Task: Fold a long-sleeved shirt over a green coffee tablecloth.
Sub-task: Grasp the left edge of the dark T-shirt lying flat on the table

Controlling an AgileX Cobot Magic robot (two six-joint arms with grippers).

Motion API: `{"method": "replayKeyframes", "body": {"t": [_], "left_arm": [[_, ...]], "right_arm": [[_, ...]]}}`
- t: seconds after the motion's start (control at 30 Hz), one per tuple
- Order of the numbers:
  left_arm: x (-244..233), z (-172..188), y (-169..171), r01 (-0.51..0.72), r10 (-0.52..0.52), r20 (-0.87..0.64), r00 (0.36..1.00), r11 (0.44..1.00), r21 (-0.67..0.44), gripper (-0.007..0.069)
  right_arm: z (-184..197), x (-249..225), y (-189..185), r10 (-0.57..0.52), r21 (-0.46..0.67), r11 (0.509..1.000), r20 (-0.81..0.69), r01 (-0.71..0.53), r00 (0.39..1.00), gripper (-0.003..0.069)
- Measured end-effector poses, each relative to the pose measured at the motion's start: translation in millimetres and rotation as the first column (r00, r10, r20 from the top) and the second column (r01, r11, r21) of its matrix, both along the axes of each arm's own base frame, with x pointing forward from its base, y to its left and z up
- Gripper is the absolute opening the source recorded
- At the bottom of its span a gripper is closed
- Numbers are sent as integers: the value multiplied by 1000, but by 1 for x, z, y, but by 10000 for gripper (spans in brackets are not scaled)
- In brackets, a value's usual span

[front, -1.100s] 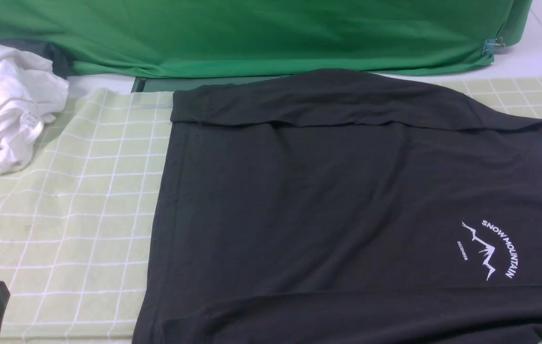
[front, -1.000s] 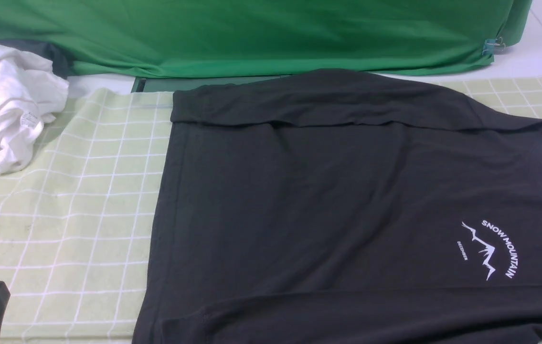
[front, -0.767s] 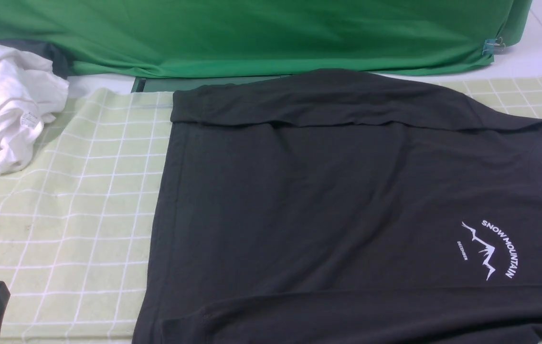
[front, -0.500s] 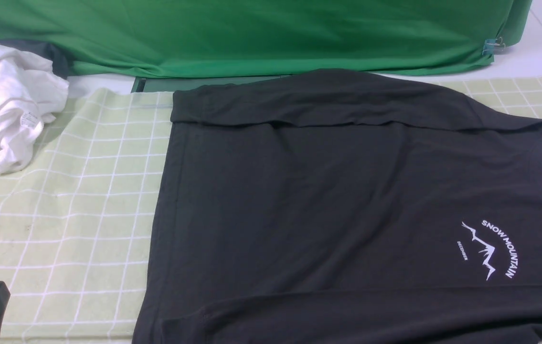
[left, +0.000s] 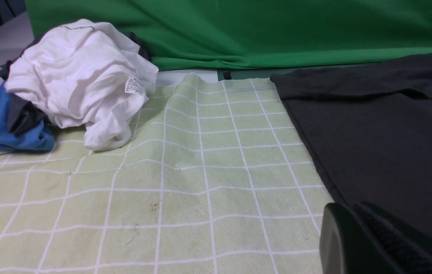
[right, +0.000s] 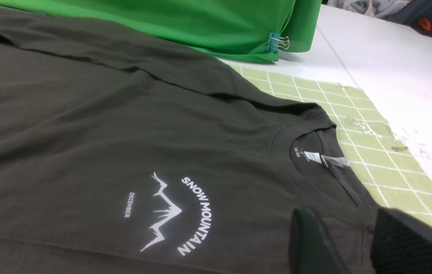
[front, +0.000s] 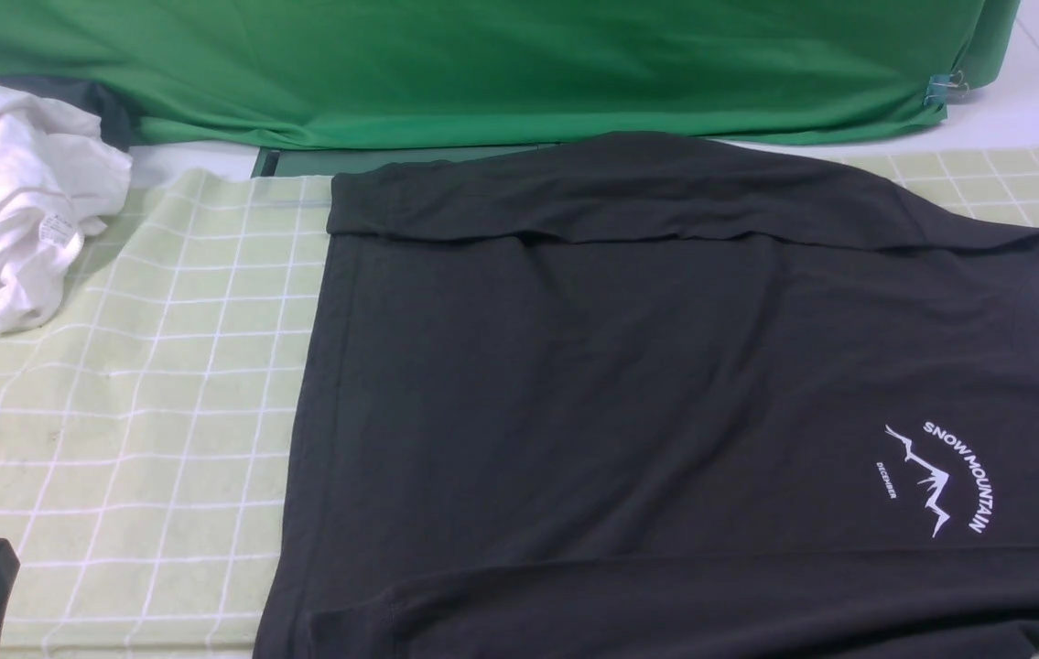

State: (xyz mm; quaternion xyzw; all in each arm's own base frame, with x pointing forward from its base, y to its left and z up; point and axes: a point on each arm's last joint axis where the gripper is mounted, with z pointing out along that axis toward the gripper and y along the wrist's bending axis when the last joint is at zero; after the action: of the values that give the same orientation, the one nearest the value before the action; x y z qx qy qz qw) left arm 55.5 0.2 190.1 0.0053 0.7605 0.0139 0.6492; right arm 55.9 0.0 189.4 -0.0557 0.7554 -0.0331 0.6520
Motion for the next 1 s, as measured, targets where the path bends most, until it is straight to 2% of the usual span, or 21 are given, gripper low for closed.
{"method": "replayKeyframes", "body": {"t": [0.67,1.0], "left_arm": [[0,0,0,0,0,0,1000,1000,0,15],[0,0,1,-1,2,-1,1000,999,47,15]], "right_arm": [[0,0,0,0,0,1000,0,0,1000,245],[0,0,0,0,0,1000,0,0,1000,245]]}}
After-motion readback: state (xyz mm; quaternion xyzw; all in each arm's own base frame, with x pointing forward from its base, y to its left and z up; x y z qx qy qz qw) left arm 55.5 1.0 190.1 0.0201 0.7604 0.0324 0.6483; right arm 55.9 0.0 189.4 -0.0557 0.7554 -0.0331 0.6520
